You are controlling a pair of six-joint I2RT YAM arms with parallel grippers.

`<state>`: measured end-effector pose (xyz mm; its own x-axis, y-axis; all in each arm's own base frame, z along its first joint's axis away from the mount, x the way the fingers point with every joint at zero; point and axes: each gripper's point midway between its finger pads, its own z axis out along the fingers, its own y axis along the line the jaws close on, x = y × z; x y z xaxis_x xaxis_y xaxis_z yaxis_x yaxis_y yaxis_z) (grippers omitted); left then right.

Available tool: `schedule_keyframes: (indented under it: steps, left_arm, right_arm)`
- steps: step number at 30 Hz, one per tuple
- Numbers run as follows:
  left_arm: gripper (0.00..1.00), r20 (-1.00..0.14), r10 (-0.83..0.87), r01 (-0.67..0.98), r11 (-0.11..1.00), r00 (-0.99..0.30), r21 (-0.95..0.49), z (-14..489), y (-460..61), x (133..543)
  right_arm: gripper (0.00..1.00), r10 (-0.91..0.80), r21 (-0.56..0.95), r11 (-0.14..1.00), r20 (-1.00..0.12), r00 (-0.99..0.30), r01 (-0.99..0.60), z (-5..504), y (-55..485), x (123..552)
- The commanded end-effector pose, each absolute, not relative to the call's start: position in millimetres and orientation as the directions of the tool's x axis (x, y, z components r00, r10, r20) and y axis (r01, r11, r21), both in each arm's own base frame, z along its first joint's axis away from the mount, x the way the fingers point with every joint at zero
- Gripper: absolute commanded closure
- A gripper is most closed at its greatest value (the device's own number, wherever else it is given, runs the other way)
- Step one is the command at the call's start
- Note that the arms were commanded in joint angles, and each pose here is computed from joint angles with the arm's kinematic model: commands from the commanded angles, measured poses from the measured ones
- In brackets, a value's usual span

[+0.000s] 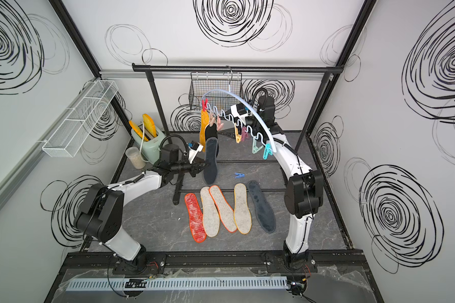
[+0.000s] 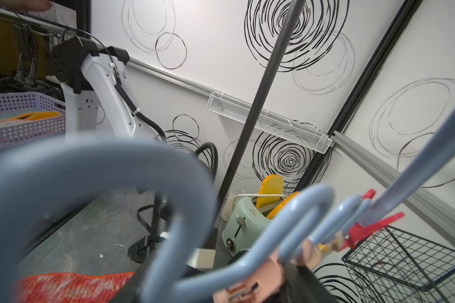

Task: Take the shoe insoles off the hanger
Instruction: Open the clamp at the hanger, then place the insole at the center of the board.

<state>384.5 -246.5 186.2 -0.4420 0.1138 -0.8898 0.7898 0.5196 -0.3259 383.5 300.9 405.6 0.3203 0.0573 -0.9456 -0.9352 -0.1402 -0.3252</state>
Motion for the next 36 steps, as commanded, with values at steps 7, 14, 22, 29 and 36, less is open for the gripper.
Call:
schedule_keyframes:
  steps: [7, 14, 22, 29, 36]
  left_arm:
    - [1.00, -0.926, -0.012, 0.657, 0.701, -0.378, -0.277, 218.5, -227.9, 371.3]
    - [1.00, -0.826, -0.080, 0.336, 0.889, -0.558, -0.312, 171.6, -183.3, 358.8]
    - [1.00, -0.682, -0.109, 0.137, 0.945, -0.723, -0.296, 144.2, -167.5, 318.8]
    - [1.00, -0.534, -0.094, 0.004, 0.984, -0.841, -0.179, 121.6, -131.8, 283.6]
    - [0.97, -0.445, -0.048, 0.019, 0.989, -0.894, -0.147, 106.0, -126.0, 251.3]
  right_arm:
    - [0.20, 0.018, -0.311, -0.055, -0.950, 0.311, -0.949, 383.5, 290.0, 387.5]
    - [0.19, -0.064, -0.219, 0.188, -0.976, 0.210, -0.957, 343.6, 258.5, 411.6]
    - [0.19, -0.083, -0.119, 0.404, -0.992, 0.093, -0.907, 306.6, 223.3, 411.9]
    - [0.19, -0.071, -0.051, 0.525, -0.997, 0.016, -0.849, 299.0, 211.5, 418.6]
    - [0.19, -0.050, 0.011, 0.585, -0.998, -0.049, -0.811, 288.9, 203.6, 424.3]
